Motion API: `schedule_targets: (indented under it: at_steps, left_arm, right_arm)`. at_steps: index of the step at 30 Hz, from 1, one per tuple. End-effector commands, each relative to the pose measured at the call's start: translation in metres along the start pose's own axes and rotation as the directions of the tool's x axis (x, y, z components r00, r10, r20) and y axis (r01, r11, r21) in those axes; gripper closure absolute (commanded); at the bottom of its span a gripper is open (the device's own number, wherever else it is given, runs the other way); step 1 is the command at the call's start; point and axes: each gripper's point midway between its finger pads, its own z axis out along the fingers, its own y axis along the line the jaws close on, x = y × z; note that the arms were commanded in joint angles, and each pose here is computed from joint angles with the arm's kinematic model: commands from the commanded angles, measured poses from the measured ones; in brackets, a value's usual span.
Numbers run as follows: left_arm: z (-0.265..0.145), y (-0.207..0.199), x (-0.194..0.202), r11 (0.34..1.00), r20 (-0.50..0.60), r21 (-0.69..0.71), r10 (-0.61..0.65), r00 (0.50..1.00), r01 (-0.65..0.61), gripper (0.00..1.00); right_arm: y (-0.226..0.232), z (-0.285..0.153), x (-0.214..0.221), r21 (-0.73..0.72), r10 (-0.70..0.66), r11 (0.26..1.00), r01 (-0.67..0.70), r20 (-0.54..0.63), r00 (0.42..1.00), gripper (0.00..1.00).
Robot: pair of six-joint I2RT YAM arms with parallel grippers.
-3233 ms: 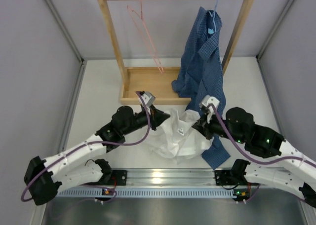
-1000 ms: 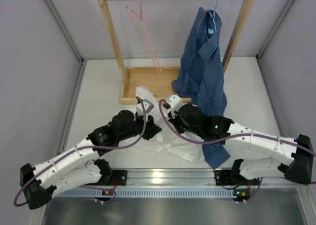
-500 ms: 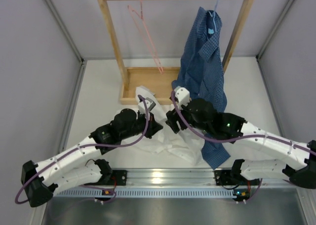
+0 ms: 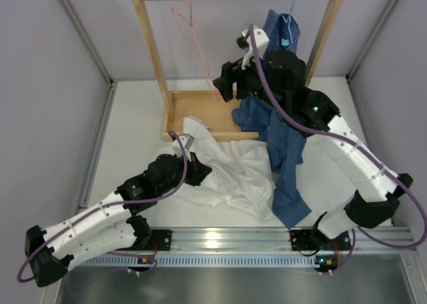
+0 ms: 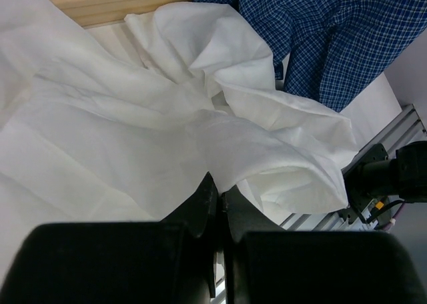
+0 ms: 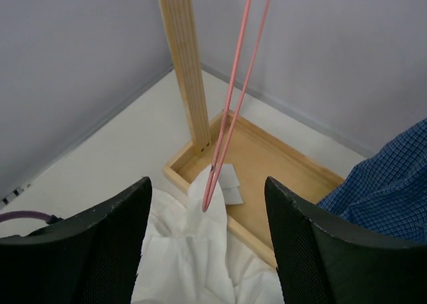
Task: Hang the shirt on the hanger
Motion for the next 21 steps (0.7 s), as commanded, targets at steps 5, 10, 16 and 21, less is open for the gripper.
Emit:
schedule_targets:
  at_steps: [5, 10, 16, 21]
  left_arm:
    - [0.01, -0.001, 0.002, 1.0, 0.007, 0.01, -0.01, 1.0, 0.01, 1.0]
    - [0.012, -0.001, 0.019, 0.999, -0.045, 0.033, -0.014, 0.999, 0.015, 1.0]
    - [0.005, -0.002, 0.02, 0.998, -0.034, 0.058, -0.002, 0.999, 0.004, 1.0]
    - [0.003, -0.003, 0.021, 0.998, -0.036, 0.068, 0.008, 0.999, -0.005, 1.0]
  right_arm:
    - [-0.003, 0.064, 0.02, -0.034, -0.065, 0.998, 0.061, -0.12, 0.991, 0.39]
    - [-0.026, 0.102, 0.032, 0.055, -0.062, 0.996, 0.07, -0.138, 0.988, 0.5]
    - [-0.033, 0.111, 0.032, 0.076, -0.058, 0.995, 0.069, -0.135, 0.989, 0.63]
    - [-0.035, 0.124, 0.049, 0.086, -0.051, 0.994, 0.066, -0.164, 0.985, 0.69]
